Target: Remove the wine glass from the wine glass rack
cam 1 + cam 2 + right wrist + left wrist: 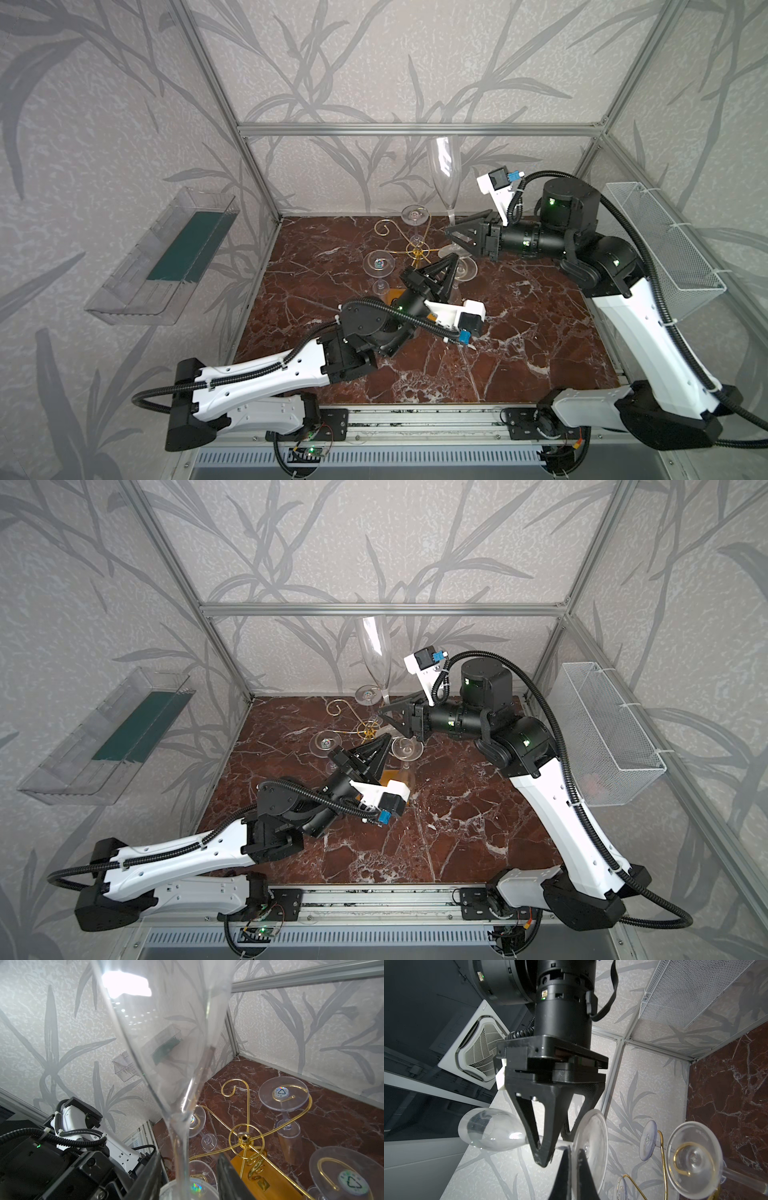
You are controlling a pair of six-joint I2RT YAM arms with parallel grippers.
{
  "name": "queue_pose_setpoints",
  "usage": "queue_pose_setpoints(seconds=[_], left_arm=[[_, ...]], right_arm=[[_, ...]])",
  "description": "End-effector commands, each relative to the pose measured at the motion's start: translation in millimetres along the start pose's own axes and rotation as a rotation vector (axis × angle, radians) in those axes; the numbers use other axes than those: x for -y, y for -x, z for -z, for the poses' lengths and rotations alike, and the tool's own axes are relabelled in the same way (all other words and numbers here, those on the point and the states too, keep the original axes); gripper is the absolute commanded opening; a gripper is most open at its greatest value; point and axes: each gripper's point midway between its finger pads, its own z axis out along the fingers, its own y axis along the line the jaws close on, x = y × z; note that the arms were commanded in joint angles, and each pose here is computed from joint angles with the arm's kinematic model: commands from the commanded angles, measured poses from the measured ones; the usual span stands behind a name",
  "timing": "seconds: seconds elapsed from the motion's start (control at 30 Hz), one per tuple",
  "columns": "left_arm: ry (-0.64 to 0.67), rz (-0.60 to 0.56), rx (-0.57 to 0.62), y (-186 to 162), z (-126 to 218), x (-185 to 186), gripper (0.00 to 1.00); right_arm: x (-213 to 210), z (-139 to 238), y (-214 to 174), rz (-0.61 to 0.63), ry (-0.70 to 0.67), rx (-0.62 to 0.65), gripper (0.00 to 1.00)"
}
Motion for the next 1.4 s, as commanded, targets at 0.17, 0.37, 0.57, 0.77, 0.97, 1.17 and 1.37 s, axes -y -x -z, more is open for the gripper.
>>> queue_pose_setpoints(seconds=[0.17, 0.37, 0.57, 0.77, 0.97, 1.17, 1.37], left_arm=[[0.042, -0.018, 0.001, 1.3, 2.0, -14.8, 0.00], [0.050, 0.003, 0.014, 2.0, 5.6, -14.6, 0.04], [0.069, 0.179, 0.000, -8.8, 24.2, -25.1, 0.59], [0.070, 0.590, 0.008, -24.8, 54.7, -57.5, 0.68], [-0.148, 0.962, -0.027, -26.3, 67.3, -80.4, 0.77], [-0.235, 1.342, 0.068, -16.0, 50.8, -114.5, 0.98], [-0.315, 1.583, 0.181, -3.8, 22.9, -145.8, 0.99]], right_arm=[[-11.0, -1.5, 0.1, 0.032, 0.054, -0.008, 0.00], [-11.0, 0.0, 0.6, 0.045, 0.045, -0.002, 0.00], [-11.3, 5.6, 7.0, 0.080, 0.021, 0.023, 0.00], [-13.5, 13.7, 17.8, 0.146, -0.005, 0.065, 0.00], [-19.7, 25.1, 27.0, 0.273, -0.011, 0.134, 0.00], [-26.7, 31.0, 24.8, 0.374, 0.012, 0.181, 0.00], [-35.8, 28.6, 16.3, 0.429, 0.048, 0.181, 0.00]])
